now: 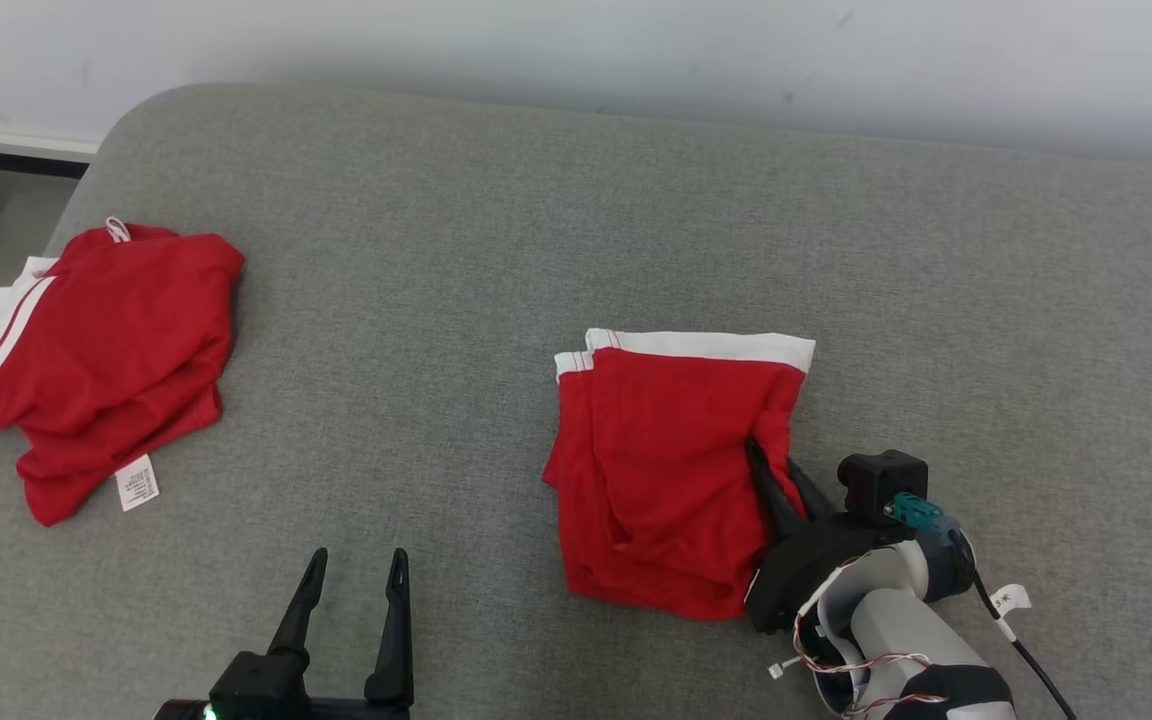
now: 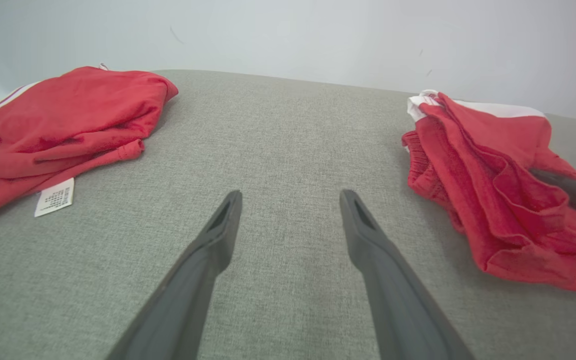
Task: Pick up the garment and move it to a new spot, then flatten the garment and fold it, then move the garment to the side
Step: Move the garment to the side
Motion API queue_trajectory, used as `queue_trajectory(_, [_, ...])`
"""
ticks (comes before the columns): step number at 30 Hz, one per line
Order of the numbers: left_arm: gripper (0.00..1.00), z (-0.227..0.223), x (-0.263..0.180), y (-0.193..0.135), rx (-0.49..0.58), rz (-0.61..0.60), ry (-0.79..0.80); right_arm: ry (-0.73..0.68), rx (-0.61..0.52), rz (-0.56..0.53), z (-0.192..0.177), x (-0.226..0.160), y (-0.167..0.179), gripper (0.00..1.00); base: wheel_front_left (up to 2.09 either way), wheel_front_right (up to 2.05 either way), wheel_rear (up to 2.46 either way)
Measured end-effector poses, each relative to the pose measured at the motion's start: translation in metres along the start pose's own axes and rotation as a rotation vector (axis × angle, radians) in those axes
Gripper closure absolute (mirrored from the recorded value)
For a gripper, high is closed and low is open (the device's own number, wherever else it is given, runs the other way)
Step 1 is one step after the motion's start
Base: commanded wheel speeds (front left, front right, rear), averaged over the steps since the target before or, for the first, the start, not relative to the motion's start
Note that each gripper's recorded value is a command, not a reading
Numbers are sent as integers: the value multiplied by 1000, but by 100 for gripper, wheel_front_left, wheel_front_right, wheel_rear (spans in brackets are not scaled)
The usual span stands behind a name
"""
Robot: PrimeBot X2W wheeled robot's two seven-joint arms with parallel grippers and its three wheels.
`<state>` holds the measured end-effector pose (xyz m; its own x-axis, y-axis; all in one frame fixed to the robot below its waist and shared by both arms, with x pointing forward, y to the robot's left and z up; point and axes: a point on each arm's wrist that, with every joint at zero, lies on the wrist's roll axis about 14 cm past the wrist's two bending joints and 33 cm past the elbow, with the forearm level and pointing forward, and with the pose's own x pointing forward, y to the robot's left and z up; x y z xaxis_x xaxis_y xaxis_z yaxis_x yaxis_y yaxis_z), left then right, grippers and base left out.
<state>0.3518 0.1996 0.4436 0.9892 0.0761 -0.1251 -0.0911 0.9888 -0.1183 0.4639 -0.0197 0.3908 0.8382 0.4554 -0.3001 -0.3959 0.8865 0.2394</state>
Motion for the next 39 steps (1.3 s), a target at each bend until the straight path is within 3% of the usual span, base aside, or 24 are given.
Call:
queue_trajectory(7, [0, 3, 7, -12, 4, -47, -10, -60, 19, -79, 15, -16, -25, 100, 0, 0, 0])
queue_trajectory(14, [0, 4, 21, -48, 9, -168, -18, -90, 43, -199, 16, -53, -63, 100, 0, 0, 0])
queue_trajectory(20, [0, 5, 37, -92, 9, -302, -24, -119, 67, -315, 16, -93, -96, 100, 0, 0, 0])
queue_trajectory(26, [0, 4, 47, -157, 2, -491, -27, -154, 98, -475, 13, -149, -136, 100, 0, 0, 0])
queue_trajectory(39, [0, 0, 46, -248, 17, -749, -31, -226, 123, -655, 18, -222, -170, 100, 0, 0, 0])
